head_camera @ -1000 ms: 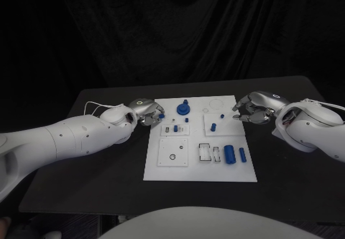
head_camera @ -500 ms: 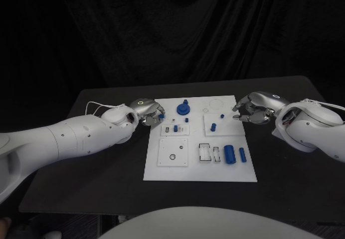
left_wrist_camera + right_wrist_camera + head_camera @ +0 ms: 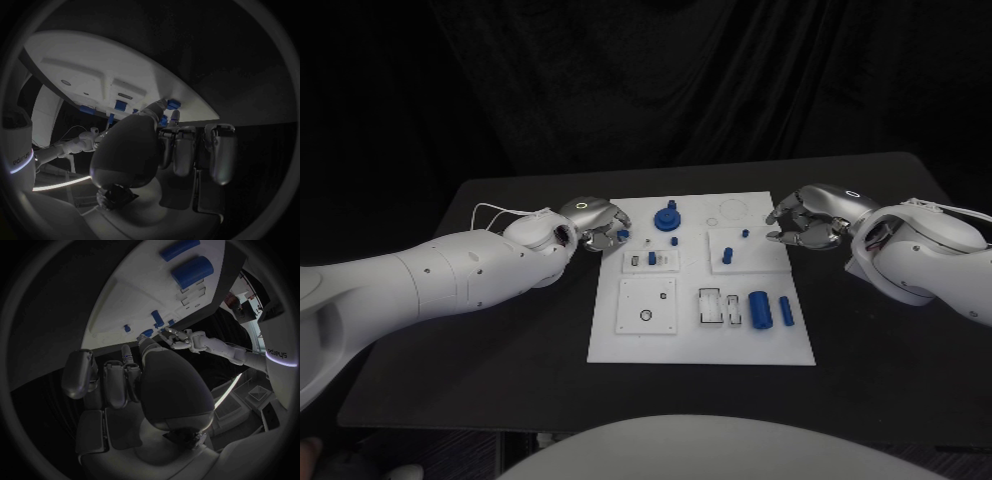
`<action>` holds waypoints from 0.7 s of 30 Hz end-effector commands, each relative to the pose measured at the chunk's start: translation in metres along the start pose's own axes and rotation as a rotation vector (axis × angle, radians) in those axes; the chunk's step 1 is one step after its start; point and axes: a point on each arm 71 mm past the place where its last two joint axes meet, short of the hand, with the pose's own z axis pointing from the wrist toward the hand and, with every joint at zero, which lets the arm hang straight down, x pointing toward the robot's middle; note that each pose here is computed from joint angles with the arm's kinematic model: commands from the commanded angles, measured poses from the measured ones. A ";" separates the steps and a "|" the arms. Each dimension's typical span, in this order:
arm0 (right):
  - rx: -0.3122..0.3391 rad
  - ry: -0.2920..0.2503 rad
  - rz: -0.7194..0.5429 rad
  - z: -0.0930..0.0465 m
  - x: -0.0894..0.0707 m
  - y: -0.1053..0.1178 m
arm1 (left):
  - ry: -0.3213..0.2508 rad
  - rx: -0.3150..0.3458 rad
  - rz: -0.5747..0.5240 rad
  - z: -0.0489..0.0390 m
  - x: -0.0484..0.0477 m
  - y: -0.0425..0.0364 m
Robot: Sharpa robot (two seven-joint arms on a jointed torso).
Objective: Assemble the parts on the task board
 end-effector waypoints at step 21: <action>0.018 0.026 -0.001 0.000 0.005 -0.001 | -0.012 0.066 -0.003 -0.0065 0.0120 -0.0027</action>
